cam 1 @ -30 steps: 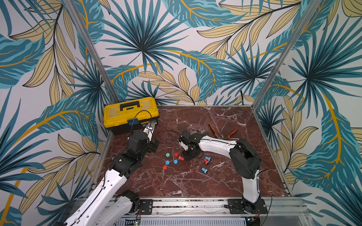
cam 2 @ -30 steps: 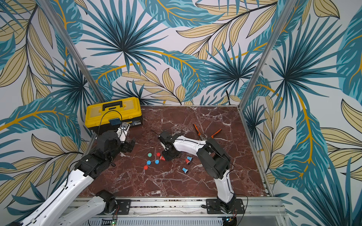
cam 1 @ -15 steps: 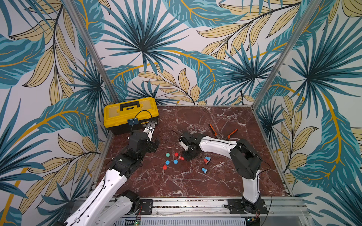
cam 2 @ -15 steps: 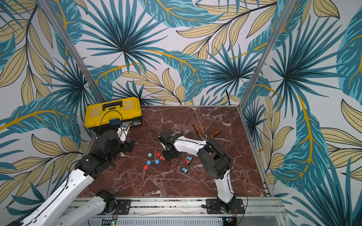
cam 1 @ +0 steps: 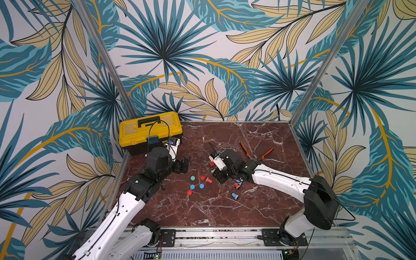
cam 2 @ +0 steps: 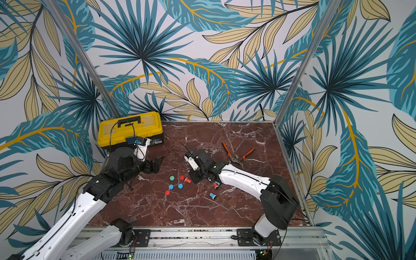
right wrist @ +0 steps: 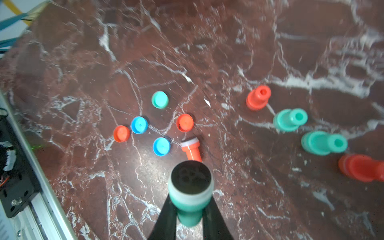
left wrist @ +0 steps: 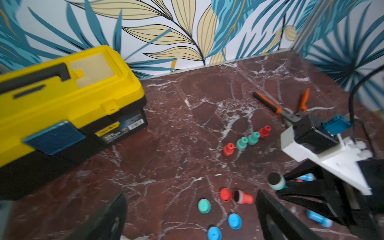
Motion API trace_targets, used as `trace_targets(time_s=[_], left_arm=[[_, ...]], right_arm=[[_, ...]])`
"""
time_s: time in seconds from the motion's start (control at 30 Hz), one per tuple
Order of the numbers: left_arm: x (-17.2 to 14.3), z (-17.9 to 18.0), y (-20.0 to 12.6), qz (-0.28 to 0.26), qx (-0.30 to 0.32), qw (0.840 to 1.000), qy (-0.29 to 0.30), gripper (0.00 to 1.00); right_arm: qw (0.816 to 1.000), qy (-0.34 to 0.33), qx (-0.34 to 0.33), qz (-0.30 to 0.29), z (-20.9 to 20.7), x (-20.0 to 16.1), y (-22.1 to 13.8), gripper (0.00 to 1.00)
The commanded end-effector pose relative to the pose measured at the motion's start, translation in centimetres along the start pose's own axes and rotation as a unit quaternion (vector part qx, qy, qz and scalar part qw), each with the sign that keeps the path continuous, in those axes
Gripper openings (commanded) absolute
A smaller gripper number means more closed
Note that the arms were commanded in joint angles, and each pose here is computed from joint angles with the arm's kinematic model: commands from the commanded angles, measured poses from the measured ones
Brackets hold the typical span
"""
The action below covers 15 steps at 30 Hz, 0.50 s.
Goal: Close the stamp cap
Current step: Pick up the stamp from the center of the board.
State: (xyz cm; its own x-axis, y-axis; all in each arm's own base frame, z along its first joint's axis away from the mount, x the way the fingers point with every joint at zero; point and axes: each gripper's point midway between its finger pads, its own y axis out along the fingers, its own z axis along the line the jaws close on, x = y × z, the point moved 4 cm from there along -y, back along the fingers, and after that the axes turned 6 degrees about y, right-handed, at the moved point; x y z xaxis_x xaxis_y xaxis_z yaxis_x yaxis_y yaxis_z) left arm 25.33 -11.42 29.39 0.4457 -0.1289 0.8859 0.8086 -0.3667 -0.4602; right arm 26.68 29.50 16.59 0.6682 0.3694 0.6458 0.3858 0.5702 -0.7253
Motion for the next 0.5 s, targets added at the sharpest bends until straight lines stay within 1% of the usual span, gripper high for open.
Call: trace_targets(time_s=[0.0, 0.1, 0.2, 0.3, 0.47], left_arm=[[0.5, -2.3, -0.2, 0.015, -0.089, 0.992, -0.088, 0.93], [0.4, -3.4, 0.2, 0.033, -0.129, 0.984, -0.117, 0.92], [0.2, -4.6, 0.4, 0.055, -0.173, 0.974, -0.139, 0.87], [-0.1, -5.6, 0.6, 0.075, -0.209, 0.963, -0.155, 0.81], [-0.3, -7.0, 0.6, 0.096, -0.247, 0.950, -0.164, 0.76]], right_arm=[[0.990, -0.088, 0.068, -0.083, 2.1, 1.7, -1.3, 0.14], [0.973, -0.159, 0.113, -0.124, 3.6, 2.1, -2.7, 0.17], [0.956, -0.211, 0.131, -0.157, 4.5, 2.8, -3.8, 0.18], [0.942, -0.249, 0.138, -0.178, 5.1, 3.5, -4.5, 0.17], [0.928, -0.286, 0.137, -0.195, 5.5, 4.2, -5.0, 0.16]])
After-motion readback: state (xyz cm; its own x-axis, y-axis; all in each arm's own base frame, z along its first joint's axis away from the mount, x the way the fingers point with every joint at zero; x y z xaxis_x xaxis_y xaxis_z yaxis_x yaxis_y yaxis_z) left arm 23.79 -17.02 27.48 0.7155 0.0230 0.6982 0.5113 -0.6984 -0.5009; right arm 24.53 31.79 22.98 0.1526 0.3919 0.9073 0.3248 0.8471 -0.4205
